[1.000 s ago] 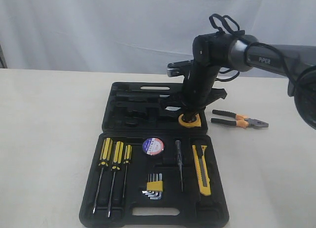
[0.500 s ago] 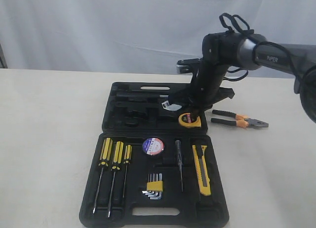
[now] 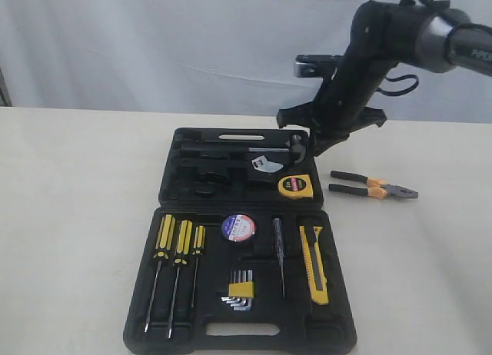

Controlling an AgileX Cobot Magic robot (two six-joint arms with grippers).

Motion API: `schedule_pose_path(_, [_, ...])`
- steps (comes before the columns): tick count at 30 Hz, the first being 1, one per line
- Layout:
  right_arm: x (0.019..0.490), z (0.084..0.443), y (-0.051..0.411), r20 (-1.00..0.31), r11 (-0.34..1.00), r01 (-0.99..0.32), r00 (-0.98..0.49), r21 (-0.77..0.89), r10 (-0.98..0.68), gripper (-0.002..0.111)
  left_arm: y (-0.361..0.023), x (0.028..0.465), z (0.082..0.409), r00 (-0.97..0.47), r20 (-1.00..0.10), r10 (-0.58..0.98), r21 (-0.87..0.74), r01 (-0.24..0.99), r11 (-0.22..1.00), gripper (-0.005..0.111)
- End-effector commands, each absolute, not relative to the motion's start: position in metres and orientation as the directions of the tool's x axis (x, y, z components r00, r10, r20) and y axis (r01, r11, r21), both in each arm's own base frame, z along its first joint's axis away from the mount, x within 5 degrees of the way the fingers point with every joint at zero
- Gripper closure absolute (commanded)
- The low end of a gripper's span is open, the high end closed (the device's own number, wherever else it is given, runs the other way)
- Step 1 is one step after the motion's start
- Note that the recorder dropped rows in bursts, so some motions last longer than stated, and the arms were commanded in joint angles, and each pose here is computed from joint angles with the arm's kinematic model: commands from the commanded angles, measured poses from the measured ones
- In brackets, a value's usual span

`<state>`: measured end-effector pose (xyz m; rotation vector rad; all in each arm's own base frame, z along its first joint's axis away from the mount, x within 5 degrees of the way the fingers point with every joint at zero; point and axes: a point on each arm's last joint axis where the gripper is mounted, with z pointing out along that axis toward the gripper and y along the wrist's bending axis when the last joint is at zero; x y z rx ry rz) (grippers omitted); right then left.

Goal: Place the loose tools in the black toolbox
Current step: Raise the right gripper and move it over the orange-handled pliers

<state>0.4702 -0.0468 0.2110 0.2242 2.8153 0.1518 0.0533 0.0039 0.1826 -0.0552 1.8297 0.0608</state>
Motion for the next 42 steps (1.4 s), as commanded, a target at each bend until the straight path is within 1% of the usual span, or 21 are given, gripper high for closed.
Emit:
schedule_pose_path(1, [0.452,0.228,-0.079,-0.241,0.983,0.150,-0.955,0.103,0.171,0.109,0.004,0.053,0.182,-0.252,-0.968,-0.010,0.007,-0.067,0.998,0.107])
schedule_pose_path(4, [0.439,0.241,-0.101,-0.218,0.982,0.162,-0.959,0.095,0.179,0.109,0.004,0.053,0.182,-0.252,-0.968,-0.010,0.007,-0.067,0.998,0.107])
schedule_pose_path(10, [0.416,0.275,-0.141,-0.282,0.983,0.183,-0.943,0.005,0.177,0.109,0.004,0.053,0.182,-0.252,-0.968,-0.010,0.007,-0.067,0.998,0.107])
schedule_pose_path(12, [0.412,0.281,-0.148,-0.299,0.987,0.159,-0.943,-0.013,0.148,0.109,0.004,0.053,0.182,-0.252,-0.968,-0.010,0.007,-0.067,0.998,0.107])
schedule_pose_path(13, [0.412,0.281,-0.150,-0.307,0.991,0.133,-0.944,-0.025,0.119,0.109,0.004,0.053,0.182,-0.252,-0.968,-0.010,0.007,-0.067,0.998,0.107])
schedule_pose_path(15, [0.414,0.280,-0.152,-0.315,0.997,0.024,-0.949,-0.080,-0.002,0.109,0.004,0.053,0.182,-0.252,-0.968,-0.010,0.007,-0.067,0.998,0.107])
schedule_pose_path(17, [0.419,0.273,-0.153,-0.330,0.989,-0.090,-0.936,-0.122,-0.125,0.109,0.004,0.053,0.182,-0.252,-0.968,-0.010,0.007,-0.067,0.998,0.107])
schedule_pose_path(19, [0.426,0.264,-0.155,-0.337,0.977,-0.159,-0.920,-0.143,-0.199,0.109,0.004,0.053,0.182,-0.252,-0.968,-0.010,0.007,-0.067,0.998,0.107])
schedule_pose_path(25, [0.431,0.244,-0.159,-0.295,0.970,-0.184,-0.929,-0.161,-0.225,0.108,0.004,0.053,0.182,-0.252,-0.968,-0.010,0.007,-0.067,0.998,0.107])
schedule_pose_path(32, [0.432,0.243,-0.165,-0.262,0.932,-0.266,-0.908,-0.245,-0.328,0.108,0.004,0.053,0.182,-0.252,-0.968,-0.010,0.007,-0.067,0.998,0.107])
schedule_pose_path(36, [0.432,0.244,-0.165,-0.255,0.915,-0.305,-0.893,-0.262,-0.371,0.108,0.004,0.053,0.182,-0.252,-0.968,-0.010,0.007,-0.067,0.998,0.107])
schedule_pose_path(39, [0.432,0.243,-0.164,-0.255,0.920,-0.305,-0.895,-0.248,-0.365,0.108,0.004,0.053,0.182,-0.252,-0.968,-0.010,0.007,-0.067,0.998,0.107])
schedule_pose_path(40, [0.432,0.243,-0.163,-0.254,0.919,-0.307,-0.895,-0.247,-0.367,0.104,0.004,0.053,0.182,-0.252,-0.968,-0.010,0.007,-0.067,0.998,0.107])
schedule_pose_path(41, [0.432,0.242,-0.163,-0.252,0.920,-0.308,-0.896,-0.243,-0.366,0.097,0.004,0.053,0.182,-0.252,-0.968,-0.010,0.007,-0.067,0.998,0.107])
schedule_pose_path(42, [0.431,0.241,-0.163,-0.248,0.919,-0.313,-0.895,-0.242,-0.370,0.083,0.004,0.053,0.182,-0.252,-0.968,-0.010,0.007,-0.067,0.998,0.107])
